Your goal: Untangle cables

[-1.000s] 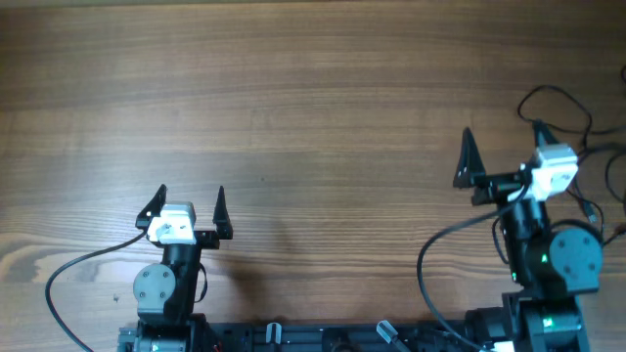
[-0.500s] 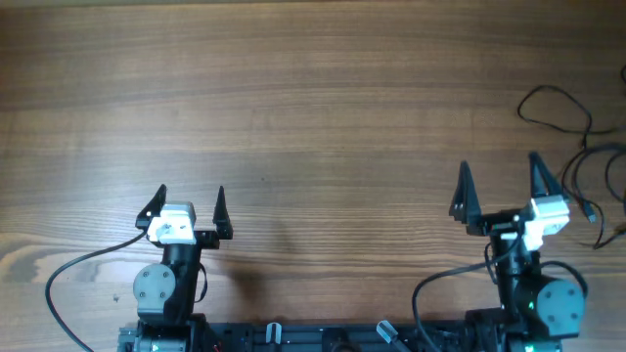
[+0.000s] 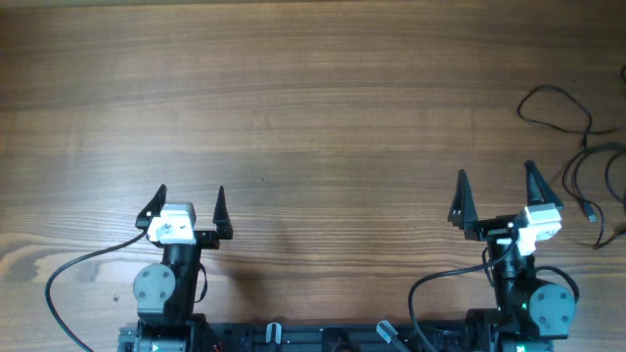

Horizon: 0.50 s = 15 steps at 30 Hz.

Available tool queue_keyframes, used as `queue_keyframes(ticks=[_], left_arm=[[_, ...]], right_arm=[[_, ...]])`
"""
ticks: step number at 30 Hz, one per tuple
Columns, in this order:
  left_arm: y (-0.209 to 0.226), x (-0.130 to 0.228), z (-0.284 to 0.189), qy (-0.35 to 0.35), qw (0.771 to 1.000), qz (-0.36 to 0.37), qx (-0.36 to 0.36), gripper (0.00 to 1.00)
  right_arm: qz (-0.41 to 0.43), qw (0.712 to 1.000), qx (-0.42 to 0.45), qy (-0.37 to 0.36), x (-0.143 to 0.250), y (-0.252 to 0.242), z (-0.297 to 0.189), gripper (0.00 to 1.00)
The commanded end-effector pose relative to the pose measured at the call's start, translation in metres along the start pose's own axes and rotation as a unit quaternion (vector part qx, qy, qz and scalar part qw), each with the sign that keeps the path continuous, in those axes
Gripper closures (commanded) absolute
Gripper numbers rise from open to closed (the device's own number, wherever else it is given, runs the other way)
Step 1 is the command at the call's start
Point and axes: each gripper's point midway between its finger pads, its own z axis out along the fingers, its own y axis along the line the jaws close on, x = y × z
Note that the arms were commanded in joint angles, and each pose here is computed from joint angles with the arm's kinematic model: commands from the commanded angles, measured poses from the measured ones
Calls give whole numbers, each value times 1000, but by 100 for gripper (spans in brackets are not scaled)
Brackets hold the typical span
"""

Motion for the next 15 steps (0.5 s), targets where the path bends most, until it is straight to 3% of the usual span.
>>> queue_keyframes(ticks=[1, 15], left_arm=[[0, 1, 0, -1, 1000, 7, 2, 0], [0, 1, 0, -1, 1000, 7, 2, 0]], right_arm=[[1, 1000, -11, -10, 1, 4, -4, 0], [4, 1000, -12, 11, 31, 4, -4, 0]])
